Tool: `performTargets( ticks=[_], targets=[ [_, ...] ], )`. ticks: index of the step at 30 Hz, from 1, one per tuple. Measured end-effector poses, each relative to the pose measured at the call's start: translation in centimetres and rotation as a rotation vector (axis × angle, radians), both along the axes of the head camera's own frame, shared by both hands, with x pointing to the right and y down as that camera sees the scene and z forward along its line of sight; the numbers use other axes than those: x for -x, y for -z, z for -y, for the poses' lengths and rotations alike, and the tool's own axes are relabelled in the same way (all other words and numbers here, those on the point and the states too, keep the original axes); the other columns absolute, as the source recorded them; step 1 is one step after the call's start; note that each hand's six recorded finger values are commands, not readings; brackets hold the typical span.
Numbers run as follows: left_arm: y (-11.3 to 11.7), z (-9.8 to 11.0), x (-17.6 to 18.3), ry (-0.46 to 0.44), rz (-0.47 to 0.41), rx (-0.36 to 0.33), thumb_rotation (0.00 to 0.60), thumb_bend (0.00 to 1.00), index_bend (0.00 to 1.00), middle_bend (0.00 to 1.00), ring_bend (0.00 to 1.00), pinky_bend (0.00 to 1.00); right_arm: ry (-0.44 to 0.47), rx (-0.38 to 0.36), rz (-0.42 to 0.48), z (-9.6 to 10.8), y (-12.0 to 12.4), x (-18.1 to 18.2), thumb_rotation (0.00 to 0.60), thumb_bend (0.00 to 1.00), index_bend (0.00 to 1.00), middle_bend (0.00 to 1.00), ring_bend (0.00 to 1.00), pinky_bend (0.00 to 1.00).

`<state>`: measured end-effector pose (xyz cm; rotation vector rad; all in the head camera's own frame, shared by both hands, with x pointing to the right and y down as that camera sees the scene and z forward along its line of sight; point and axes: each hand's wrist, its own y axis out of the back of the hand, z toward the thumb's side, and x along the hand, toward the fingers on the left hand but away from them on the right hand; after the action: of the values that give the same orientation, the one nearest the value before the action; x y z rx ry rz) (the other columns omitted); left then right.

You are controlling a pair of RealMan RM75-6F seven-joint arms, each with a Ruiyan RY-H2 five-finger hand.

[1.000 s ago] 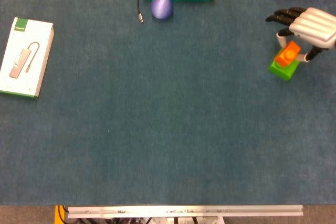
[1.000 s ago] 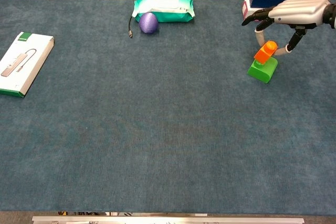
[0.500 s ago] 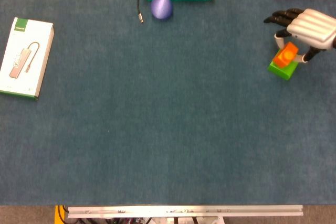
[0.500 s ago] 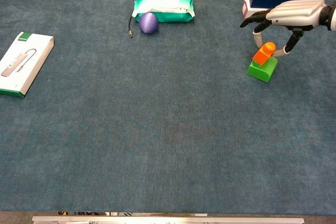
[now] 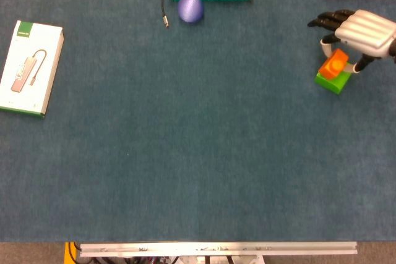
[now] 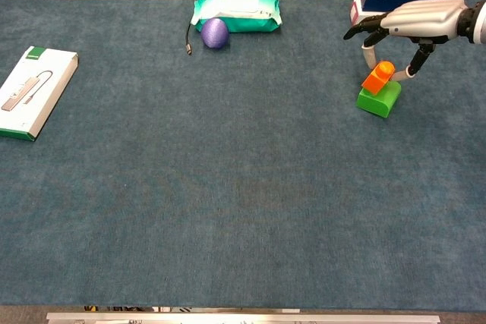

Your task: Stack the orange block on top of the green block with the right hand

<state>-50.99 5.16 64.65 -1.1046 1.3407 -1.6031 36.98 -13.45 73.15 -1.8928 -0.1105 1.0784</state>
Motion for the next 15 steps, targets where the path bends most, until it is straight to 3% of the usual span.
performTargets(
  ticks=[15],
  targets=[
    [0.06,-0.04,-0.08,-0.003,0.0,-0.001,0.6,0.0,0.05,0.28,0.25,0.54,-0.039,0.053,-0.001,0.3,0.14,-0.23,0.6,0.2,0.52,0.11,0.0,0.14]
  ],
)
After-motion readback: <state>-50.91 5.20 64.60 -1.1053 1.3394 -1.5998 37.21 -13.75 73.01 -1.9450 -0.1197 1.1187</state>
